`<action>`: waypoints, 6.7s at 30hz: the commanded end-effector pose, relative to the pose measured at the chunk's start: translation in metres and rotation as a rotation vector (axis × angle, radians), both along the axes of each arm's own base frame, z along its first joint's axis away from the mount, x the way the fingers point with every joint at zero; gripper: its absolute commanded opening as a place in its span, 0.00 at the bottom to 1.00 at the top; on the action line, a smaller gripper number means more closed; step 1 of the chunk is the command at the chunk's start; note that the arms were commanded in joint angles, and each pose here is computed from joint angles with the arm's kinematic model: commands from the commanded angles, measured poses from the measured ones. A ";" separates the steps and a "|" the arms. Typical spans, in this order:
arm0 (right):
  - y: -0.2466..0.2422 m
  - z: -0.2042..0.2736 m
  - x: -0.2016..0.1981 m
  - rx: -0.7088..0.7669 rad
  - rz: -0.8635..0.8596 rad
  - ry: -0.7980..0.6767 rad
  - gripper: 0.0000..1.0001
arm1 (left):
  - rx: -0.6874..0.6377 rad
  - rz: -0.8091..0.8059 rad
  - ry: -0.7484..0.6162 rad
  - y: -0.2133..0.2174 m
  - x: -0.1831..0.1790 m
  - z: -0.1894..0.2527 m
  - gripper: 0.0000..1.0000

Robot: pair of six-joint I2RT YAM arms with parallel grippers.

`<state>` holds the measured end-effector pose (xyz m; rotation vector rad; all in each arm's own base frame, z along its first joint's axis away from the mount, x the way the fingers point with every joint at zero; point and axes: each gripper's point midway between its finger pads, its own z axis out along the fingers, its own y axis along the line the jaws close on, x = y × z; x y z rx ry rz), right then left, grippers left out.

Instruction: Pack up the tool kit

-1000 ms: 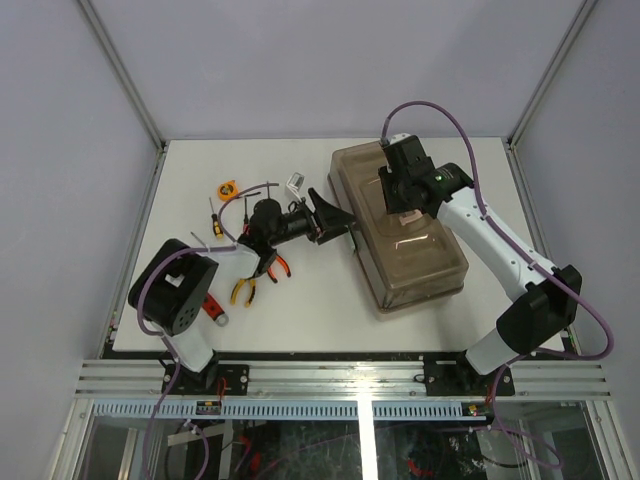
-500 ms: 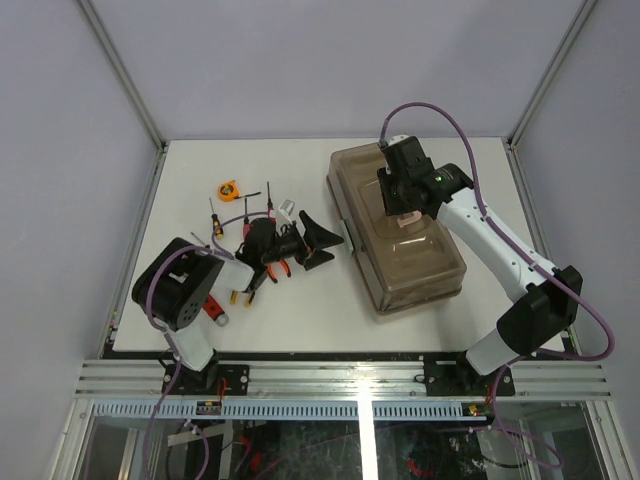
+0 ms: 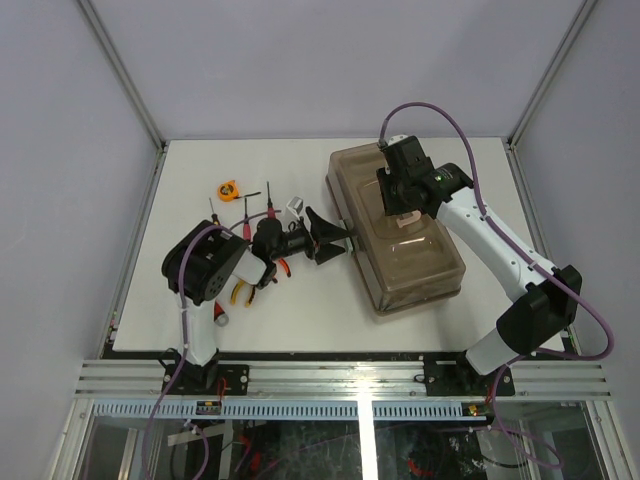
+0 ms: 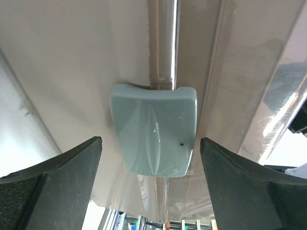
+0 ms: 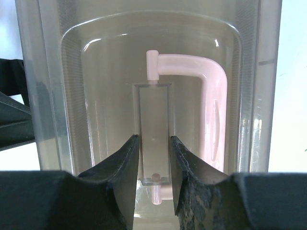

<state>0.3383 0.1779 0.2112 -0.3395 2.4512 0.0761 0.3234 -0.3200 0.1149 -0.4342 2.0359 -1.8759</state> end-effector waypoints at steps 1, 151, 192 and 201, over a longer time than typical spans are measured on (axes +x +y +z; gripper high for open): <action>0.005 -0.070 -0.075 -0.062 0.089 0.406 0.33 | -0.118 -0.020 -0.128 -0.011 0.007 0.038 0.80; -0.158 0.018 0.012 -0.173 -0.207 0.190 0.84 | 0.462 0.043 -0.010 0.082 0.062 -0.060 0.98; -0.136 -0.030 -0.024 -0.063 -0.133 0.319 0.83 | -0.001 -0.068 -0.170 0.028 0.034 0.039 0.97; -0.136 -0.029 -0.023 -0.064 -0.133 0.315 0.83 | -0.072 -0.074 -0.203 0.037 0.013 0.065 0.98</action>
